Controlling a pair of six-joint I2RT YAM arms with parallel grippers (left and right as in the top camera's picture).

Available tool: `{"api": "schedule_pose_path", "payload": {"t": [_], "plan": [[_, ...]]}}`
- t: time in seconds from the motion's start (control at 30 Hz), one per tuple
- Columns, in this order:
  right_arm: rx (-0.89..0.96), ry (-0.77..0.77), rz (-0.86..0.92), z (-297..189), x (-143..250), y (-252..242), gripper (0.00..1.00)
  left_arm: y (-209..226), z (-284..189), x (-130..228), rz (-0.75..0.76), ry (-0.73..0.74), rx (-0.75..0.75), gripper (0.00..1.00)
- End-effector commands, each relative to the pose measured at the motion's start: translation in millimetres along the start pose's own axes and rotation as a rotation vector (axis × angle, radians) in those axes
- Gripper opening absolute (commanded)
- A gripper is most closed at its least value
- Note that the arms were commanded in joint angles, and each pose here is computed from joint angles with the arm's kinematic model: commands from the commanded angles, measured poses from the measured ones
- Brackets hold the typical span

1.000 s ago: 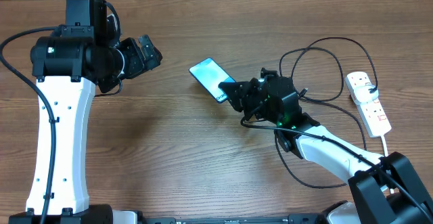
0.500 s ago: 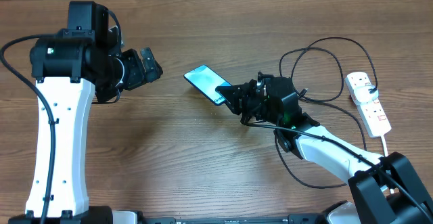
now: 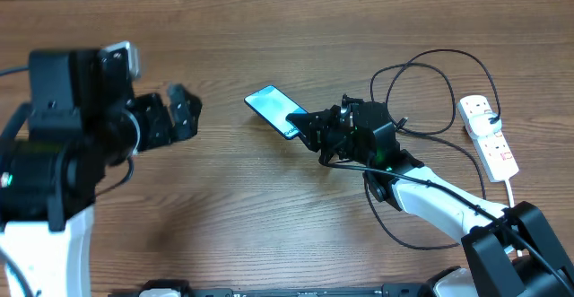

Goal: Plug charger to phone and switch on socket
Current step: 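Move the left gripper to the phone's bottom end and grasp it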

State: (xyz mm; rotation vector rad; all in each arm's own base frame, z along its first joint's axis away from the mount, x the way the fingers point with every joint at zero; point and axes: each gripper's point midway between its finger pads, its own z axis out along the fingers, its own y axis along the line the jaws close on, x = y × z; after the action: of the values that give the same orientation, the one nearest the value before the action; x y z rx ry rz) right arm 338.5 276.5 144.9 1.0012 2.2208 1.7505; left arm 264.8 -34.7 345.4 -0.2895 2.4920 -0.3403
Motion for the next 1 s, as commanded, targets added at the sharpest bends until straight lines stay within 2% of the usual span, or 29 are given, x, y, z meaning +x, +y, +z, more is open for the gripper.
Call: {"api": "schedule_pose_path", "payload": {"t": [0.0, 0.23, 0.4, 0.57, 0.7, 0.8, 0.9, 0.97], "plan": [[-0.033, 0.001, -0.044, 0, 1, 13, 0.04, 20, -6, 5, 0.0, -0.019, -0.101, 1.0], [-0.024, 0.024, -0.078, 0, 5, 11, 0.04, 39, 33, 43, -0.147, 0.07, -0.142, 1.0], [0.015, 0.05, -0.056, 0, 9, 1, 0.04, 12, 84, 62, -0.255, 0.174, 0.064, 1.0], [0.014, 0.076, -0.053, 0, 13, 2, 0.04, 7, 125, 81, -0.44, 0.275, 0.116, 0.99], [0.011, 0.048, -0.053, 0, 8, 2, 0.04, -2, 146, 84, -0.529, 0.317, 0.177, 0.96], [0.009, 0.022, -0.051, 0, 4, 3, 0.04, -2, 156, 79, -0.627, 0.32, 0.164, 0.95], [0.01, 0.024, -0.051, 1, 5, 3, 0.04, -3, 162, 70, -0.67, 0.302, 0.173, 1.0], [0.01, 0.027, -0.05, 1, 5, 3, 0.04, -4, 164, 66, -0.686, 0.291, 0.18, 1.0]]}}
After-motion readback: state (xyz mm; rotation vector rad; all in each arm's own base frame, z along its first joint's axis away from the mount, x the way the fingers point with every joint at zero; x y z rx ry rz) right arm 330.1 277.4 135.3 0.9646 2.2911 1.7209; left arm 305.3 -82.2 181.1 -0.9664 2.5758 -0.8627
